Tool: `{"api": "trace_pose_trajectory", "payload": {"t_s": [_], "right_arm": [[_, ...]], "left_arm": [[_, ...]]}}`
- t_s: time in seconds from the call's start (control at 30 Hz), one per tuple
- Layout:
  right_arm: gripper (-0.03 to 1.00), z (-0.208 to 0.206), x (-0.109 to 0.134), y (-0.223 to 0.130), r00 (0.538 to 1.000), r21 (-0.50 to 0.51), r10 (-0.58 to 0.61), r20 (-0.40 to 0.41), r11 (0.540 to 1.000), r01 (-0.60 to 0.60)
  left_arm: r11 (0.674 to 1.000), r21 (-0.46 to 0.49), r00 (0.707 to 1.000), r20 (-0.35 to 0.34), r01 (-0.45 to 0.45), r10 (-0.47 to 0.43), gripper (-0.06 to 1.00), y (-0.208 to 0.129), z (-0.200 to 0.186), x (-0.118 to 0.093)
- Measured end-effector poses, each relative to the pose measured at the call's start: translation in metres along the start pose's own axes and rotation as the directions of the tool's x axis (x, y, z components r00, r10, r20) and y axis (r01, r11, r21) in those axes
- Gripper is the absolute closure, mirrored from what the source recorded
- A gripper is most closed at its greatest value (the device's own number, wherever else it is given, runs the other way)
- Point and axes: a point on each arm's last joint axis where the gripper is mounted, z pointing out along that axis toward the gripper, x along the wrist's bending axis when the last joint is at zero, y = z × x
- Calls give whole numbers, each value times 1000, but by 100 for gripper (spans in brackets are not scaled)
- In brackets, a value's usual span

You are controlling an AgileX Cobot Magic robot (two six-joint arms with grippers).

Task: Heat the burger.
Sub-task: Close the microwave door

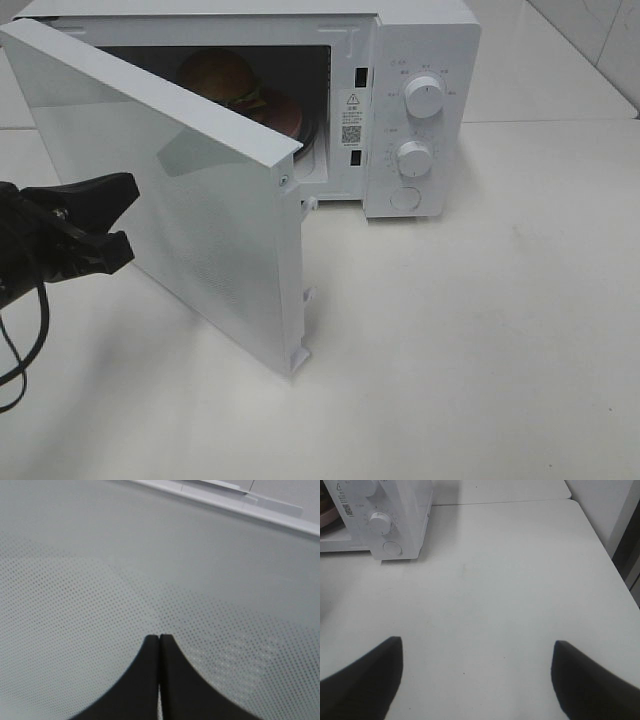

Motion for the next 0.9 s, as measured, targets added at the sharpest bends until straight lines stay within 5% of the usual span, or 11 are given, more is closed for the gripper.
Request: {"api": "trace_pose_trajectory", "payload": {"t_s": [0.6,0.9], "right_arm": [[21,0,0,0,1000,0,0,0,1000,0],[21,0,0,0,1000,0,0,0,1000,0]], "left_arm": [[999,-27,1000,2,18,-18,94,1,46,-30],[998,51,1000,-9,-27,27,94,14,76,-42]]}}
